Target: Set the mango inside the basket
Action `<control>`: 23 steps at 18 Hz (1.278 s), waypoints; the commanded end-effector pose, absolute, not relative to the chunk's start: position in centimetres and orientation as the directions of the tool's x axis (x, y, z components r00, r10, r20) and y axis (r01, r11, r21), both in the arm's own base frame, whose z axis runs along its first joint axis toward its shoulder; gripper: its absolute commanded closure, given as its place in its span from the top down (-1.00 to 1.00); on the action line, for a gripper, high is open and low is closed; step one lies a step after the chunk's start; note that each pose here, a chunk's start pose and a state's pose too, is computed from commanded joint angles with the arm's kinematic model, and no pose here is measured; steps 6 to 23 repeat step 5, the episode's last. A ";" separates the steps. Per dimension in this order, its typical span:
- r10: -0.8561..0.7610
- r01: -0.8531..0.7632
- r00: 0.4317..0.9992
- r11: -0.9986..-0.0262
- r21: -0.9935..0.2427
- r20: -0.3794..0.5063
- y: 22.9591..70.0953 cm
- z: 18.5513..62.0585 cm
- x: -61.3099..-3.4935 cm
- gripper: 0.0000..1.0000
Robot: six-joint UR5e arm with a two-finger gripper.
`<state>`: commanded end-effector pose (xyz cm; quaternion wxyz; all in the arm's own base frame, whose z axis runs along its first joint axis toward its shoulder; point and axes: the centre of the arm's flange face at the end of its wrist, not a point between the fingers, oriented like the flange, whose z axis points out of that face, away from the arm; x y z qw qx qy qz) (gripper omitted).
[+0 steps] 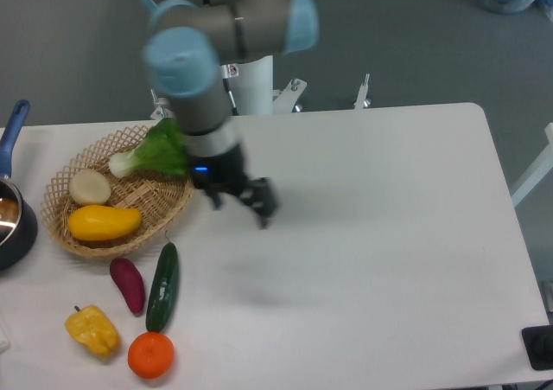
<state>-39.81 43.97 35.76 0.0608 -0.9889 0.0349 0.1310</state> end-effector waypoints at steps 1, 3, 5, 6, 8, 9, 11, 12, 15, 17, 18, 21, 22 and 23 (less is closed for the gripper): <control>-0.067 -0.098 0.963 -0.989 -0.109 -0.261 43.0 35.6 -41.6 1.00; -0.049 -0.080 0.966 -0.990 -0.114 -0.253 41.6 35.1 -44.7 1.00; -0.018 -0.049 0.972 -0.991 -0.127 -0.235 40.0 34.5 -47.1 1.00; -0.018 -0.049 0.972 -0.991 -0.127 -0.235 40.0 34.5 -47.1 1.00; -0.018 -0.049 0.972 -0.991 -0.127 -0.235 40.0 34.5 -47.1 1.00; -0.018 -0.049 0.972 -0.991 -0.127 -0.235 40.0 34.5 -47.1 1.00; -0.018 -0.049 0.972 -0.991 -0.127 -0.235 40.0 34.5 -47.1 1.00; -0.018 -0.049 0.972 -0.991 -0.127 -0.235 40.0 34.5 -47.1 1.00; -0.018 -0.049 0.972 -0.991 -0.127 -0.235 40.0 34.5 -47.1 1.00; -0.018 -0.049 0.972 -0.991 -0.127 -0.235 40.0 34.5 -47.1 1.00; -0.018 -0.049 0.972 -0.991 -0.127 -0.235 40.0 34.5 -47.1 1.00; -0.018 -0.049 0.972 -0.991 -0.127 -0.235 40.0 34.5 -47.1 1.00; -0.018 -0.049 0.972 -0.991 -0.127 -0.235 40.0 34.5 -47.1 1.00; -0.018 -0.049 0.972 -0.991 -0.127 -0.235 40.0 34.5 -47.1 1.00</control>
